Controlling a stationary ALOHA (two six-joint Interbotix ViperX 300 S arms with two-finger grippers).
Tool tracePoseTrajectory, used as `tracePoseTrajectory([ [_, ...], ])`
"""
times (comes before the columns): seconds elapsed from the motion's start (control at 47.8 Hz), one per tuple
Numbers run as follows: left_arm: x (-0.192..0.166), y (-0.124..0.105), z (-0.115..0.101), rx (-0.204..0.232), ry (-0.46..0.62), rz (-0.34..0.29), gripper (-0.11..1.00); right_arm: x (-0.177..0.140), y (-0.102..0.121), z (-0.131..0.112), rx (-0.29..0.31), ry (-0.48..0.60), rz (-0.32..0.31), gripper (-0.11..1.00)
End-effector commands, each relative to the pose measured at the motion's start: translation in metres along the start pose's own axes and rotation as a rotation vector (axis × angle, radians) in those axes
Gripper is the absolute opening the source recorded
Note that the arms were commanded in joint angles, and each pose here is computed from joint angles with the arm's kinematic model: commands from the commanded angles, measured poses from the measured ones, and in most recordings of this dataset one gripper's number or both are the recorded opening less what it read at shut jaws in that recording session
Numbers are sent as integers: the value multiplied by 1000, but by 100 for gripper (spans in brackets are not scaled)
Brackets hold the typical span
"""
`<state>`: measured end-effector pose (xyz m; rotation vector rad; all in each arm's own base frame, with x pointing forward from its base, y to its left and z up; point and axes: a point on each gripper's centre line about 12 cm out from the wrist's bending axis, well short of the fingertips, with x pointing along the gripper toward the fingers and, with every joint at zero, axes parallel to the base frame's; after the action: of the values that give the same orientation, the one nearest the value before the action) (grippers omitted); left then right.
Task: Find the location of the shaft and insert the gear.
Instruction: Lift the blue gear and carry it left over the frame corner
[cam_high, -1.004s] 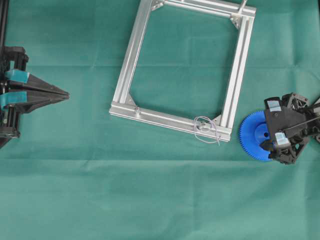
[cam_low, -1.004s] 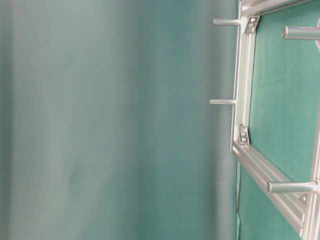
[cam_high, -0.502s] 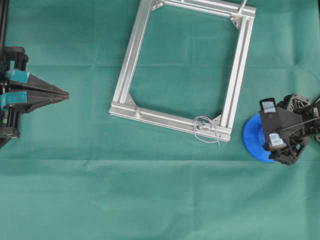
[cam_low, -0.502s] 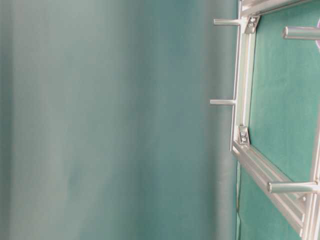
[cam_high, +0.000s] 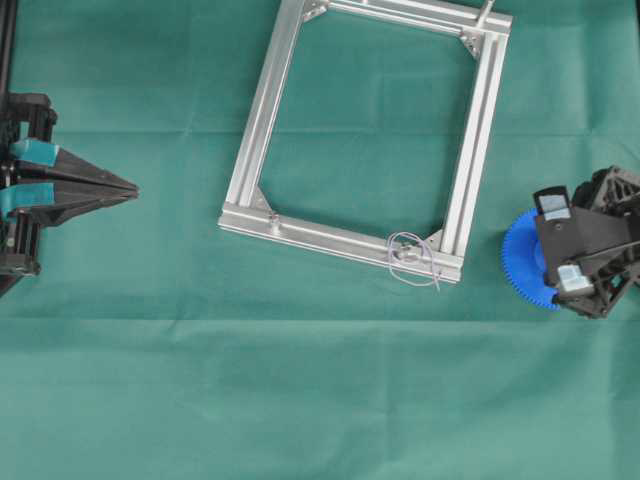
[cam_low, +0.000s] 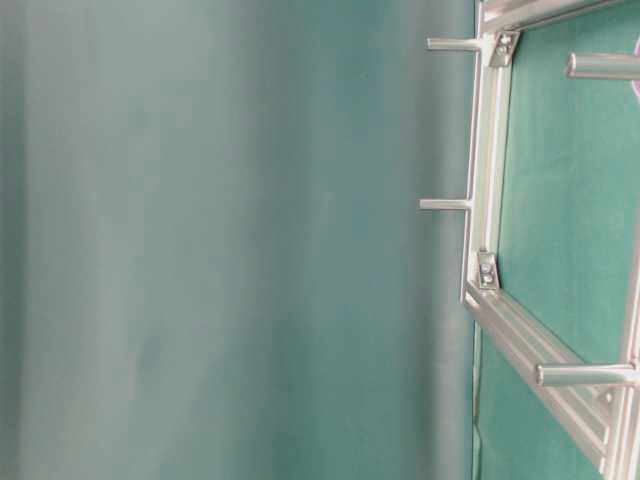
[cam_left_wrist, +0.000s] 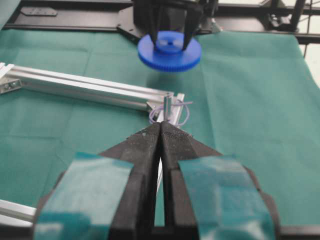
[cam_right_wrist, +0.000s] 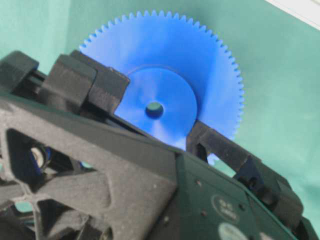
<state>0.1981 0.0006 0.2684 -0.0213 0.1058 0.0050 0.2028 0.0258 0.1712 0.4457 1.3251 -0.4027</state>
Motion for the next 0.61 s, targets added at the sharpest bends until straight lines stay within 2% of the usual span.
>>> tracePoseTrajectory([
  [0.0,2,0,5,-3,-9,0,1,-21,5,9,-1,-47,26,70],
  [0.397,2,0,5,-3,-11,0,1,-39,12,19,6,-76,44,70],
  [0.585,2,0,5,-3,-11,0,1,-47,24,35,25,-93,54,70],
])
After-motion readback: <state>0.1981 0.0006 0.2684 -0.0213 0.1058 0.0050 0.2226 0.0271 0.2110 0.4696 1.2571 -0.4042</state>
